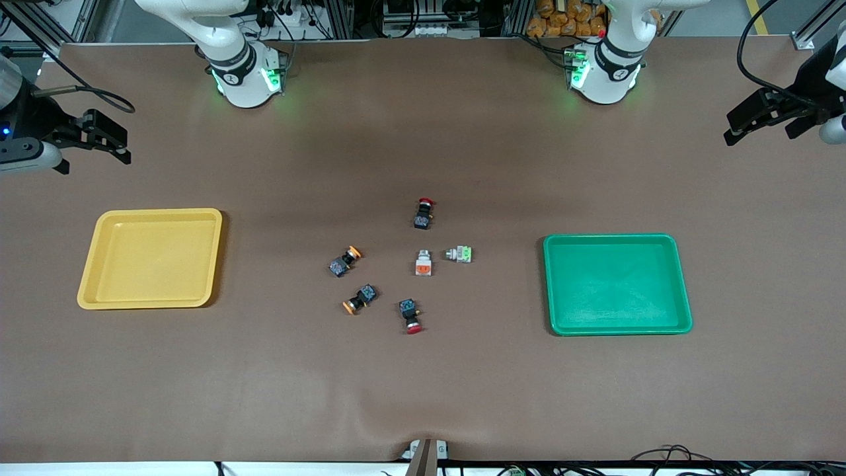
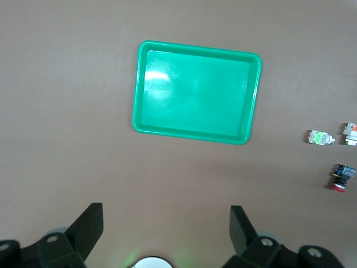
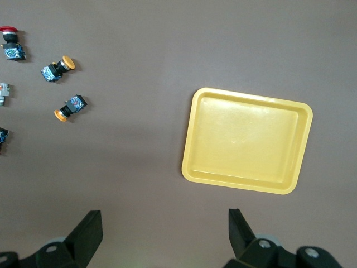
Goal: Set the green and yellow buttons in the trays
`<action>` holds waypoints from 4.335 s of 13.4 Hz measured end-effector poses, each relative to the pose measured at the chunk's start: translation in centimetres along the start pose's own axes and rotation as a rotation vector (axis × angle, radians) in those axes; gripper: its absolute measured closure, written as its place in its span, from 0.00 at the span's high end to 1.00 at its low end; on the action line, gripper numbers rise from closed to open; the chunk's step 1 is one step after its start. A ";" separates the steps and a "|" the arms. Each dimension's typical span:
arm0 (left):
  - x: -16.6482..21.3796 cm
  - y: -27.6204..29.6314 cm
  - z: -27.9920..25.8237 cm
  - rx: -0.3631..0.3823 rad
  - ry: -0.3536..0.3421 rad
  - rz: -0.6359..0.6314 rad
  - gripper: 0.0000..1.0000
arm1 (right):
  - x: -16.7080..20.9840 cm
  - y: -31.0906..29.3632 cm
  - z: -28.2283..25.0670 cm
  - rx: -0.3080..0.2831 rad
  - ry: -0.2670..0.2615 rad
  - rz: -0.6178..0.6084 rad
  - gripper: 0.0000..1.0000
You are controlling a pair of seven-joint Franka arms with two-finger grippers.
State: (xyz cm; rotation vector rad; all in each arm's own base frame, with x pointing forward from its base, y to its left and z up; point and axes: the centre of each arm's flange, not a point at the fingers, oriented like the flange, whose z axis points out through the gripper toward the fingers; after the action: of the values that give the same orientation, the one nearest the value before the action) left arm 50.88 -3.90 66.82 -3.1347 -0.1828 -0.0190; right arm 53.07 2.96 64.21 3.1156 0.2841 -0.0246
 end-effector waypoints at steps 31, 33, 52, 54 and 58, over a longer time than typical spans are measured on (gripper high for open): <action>-2.9 39.7 40.8 0.052 -0.089 -0.008 1.00 | 0.3 2.6 1.4 0.000 -0.032 0.046 1.00; -3.6 41.4 42.1 0.011 -0.065 0.015 1.00 | 0.6 3.9 2.5 0.005 -0.055 0.067 1.00; -2.7 41.4 47.9 -0.025 -0.006 0.158 1.00 | 6.3 11.7 16.1 0.062 -0.168 0.508 1.00; -2.8 41.4 48.3 -0.021 -0.009 0.160 1.00 | 7.2 8.7 16.0 0.062 -0.173 0.569 1.00; -3.4 41.1 49.3 -0.008 -0.025 0.165 1.00 | 8.7 4.6 17.6 0.078 -0.199 0.713 1.00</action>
State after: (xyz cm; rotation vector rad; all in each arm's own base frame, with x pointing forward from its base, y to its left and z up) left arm 52.92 -45.03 17.48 -3.1473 0.0763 0.0195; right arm 62.18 -0.26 46.47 3.0522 -0.8377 -0.3351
